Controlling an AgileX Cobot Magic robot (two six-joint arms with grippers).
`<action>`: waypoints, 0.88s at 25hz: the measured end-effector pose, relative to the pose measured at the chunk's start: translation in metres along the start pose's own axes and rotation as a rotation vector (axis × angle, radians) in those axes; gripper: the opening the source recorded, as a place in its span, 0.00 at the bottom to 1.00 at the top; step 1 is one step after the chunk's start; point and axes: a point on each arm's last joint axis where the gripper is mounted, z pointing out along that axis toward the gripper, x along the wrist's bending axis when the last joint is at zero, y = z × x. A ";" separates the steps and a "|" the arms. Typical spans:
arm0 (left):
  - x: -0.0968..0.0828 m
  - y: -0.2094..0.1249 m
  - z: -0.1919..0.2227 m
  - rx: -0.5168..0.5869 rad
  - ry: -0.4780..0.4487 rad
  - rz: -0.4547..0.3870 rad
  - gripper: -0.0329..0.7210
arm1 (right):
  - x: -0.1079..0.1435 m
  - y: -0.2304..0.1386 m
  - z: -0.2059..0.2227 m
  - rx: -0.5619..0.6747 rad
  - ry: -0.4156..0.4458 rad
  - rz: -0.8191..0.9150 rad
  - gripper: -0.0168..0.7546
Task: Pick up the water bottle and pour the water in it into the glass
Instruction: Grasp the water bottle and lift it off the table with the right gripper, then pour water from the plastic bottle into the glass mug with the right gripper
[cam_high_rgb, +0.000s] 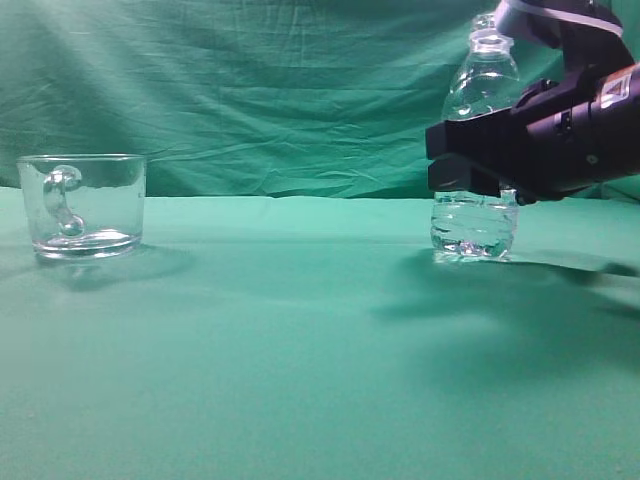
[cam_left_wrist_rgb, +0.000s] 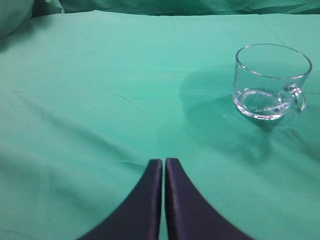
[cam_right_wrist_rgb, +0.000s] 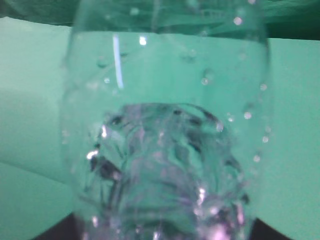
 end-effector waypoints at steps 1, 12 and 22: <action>0.000 0.000 0.000 0.000 0.000 0.000 0.04 | 0.000 0.000 0.000 0.000 0.002 -0.004 0.41; 0.000 0.000 0.000 0.000 0.000 0.000 0.04 | 0.011 0.048 -0.015 -0.014 0.068 -0.094 0.41; 0.000 0.000 0.000 0.000 0.000 0.000 0.04 | 0.018 0.135 -0.025 0.182 0.045 -0.308 0.41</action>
